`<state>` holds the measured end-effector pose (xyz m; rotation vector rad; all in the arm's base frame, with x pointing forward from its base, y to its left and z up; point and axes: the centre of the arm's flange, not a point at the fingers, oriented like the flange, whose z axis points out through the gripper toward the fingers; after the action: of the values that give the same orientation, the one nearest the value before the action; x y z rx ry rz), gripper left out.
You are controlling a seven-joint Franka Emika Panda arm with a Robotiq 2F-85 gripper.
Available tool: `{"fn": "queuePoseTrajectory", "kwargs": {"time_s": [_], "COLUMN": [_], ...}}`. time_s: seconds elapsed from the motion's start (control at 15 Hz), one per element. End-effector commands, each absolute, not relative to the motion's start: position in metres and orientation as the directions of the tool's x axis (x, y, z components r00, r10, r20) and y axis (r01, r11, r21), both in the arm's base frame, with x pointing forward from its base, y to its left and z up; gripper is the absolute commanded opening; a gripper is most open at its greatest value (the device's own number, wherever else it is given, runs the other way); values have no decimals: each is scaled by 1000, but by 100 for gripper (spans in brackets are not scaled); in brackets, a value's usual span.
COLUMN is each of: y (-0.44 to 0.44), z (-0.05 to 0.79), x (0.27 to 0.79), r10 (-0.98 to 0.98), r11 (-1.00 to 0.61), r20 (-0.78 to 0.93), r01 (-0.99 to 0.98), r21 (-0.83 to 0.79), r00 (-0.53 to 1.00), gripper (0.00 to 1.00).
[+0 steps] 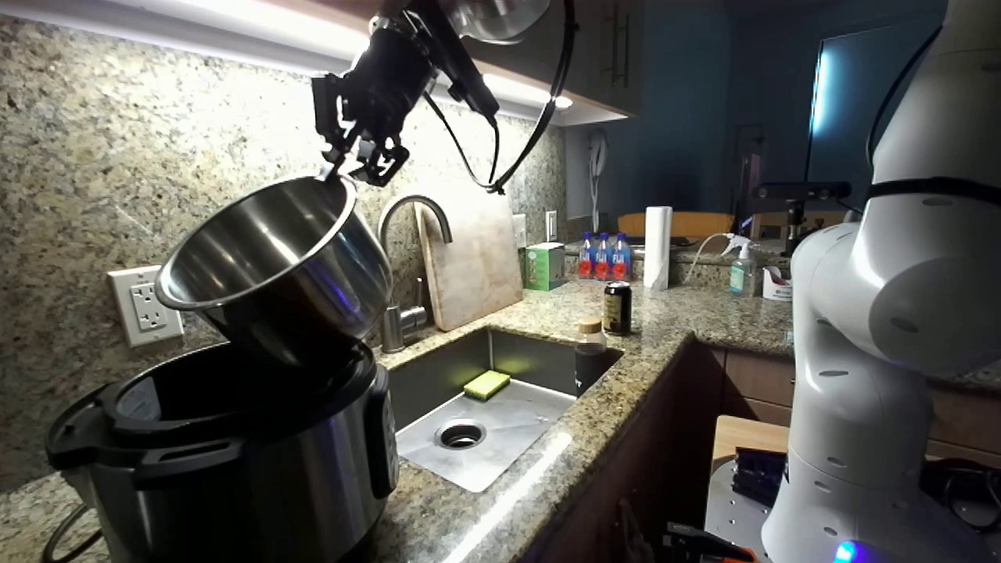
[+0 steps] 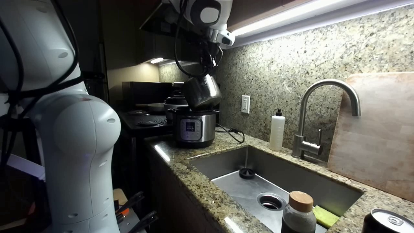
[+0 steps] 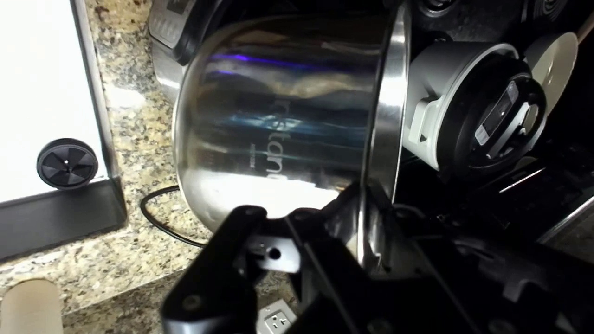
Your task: Remove the metal bowl from the cooker and put it in the sink
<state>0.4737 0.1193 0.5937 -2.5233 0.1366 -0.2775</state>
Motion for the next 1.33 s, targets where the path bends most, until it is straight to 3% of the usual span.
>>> {"fn": "queuePoseTrajectory", "kwargs": {"time_s": [0.0, 1.27], "y": [92, 44], "z": [566, 545], "x": [462, 449], "r10": [-236, -366], "r11": [-783, -684], "r20": [86, -52], "r01": [-136, -307], "r21": [-607, -662], "r00": [968, 929], "gripper": [6, 6]}}
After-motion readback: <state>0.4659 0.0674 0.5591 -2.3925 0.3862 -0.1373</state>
